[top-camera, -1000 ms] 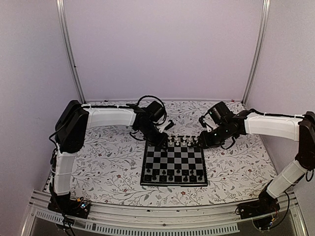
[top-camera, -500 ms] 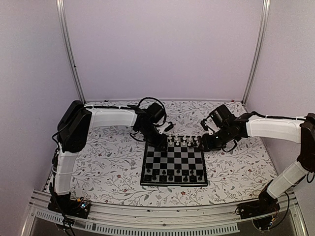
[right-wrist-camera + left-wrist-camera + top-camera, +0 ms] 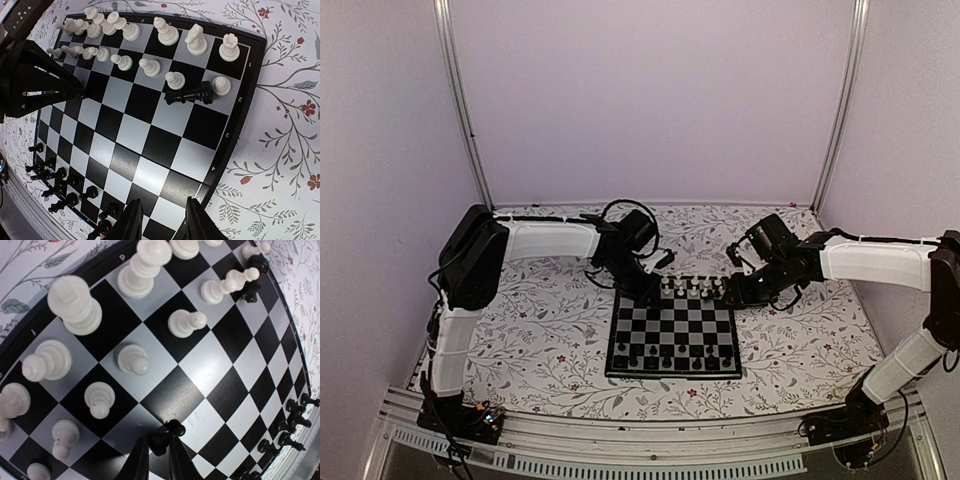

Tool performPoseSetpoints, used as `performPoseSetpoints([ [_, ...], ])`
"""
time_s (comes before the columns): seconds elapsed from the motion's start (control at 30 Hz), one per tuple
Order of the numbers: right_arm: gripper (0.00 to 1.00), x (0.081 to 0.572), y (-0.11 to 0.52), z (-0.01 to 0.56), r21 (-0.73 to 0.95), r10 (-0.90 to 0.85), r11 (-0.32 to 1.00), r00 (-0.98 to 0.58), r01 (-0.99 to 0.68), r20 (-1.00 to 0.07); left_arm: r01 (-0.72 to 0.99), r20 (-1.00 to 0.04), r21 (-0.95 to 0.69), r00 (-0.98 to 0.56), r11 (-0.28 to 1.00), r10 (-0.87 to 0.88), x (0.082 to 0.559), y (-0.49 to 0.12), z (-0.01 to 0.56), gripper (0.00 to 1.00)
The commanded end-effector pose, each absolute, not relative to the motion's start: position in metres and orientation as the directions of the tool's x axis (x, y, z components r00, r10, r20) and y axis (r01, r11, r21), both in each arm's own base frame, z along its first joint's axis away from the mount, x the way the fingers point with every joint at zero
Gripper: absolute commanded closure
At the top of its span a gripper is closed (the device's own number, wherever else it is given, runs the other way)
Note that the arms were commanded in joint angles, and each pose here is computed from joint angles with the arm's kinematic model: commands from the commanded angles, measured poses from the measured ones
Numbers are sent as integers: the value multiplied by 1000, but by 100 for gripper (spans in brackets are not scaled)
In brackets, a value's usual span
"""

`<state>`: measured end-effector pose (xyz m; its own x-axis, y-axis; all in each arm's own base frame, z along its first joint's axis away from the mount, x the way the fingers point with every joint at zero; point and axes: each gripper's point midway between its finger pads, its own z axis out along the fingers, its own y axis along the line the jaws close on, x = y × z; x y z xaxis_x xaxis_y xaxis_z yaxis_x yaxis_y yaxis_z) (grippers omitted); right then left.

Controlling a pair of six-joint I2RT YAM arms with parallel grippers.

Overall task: Set up the chess pieces on the board
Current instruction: Pick up the chess piece from the chessboard.

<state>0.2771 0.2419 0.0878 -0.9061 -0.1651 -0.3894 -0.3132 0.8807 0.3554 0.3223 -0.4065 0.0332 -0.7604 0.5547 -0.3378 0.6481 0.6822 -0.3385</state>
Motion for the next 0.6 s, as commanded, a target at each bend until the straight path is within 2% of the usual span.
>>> performPoseSetpoints([
  [0.0, 68, 278, 245, 88, 376, -156, 872, -906, -314, -394, 642, -328, -349, -766, 683, 552, 327, -405, 26, 83],
  [0.2, 68, 280, 249, 88, 382, -164, 866, -905, -322, -392, 640, -325, -355, -768, 681, 552, 326, -406, 22, 85],
  [0.57, 68, 285, 263, 90, 416, -181, 837, -897, -356, -403, 627, -320, -417, -779, 657, 540, 321, -407, 26, 94],
])
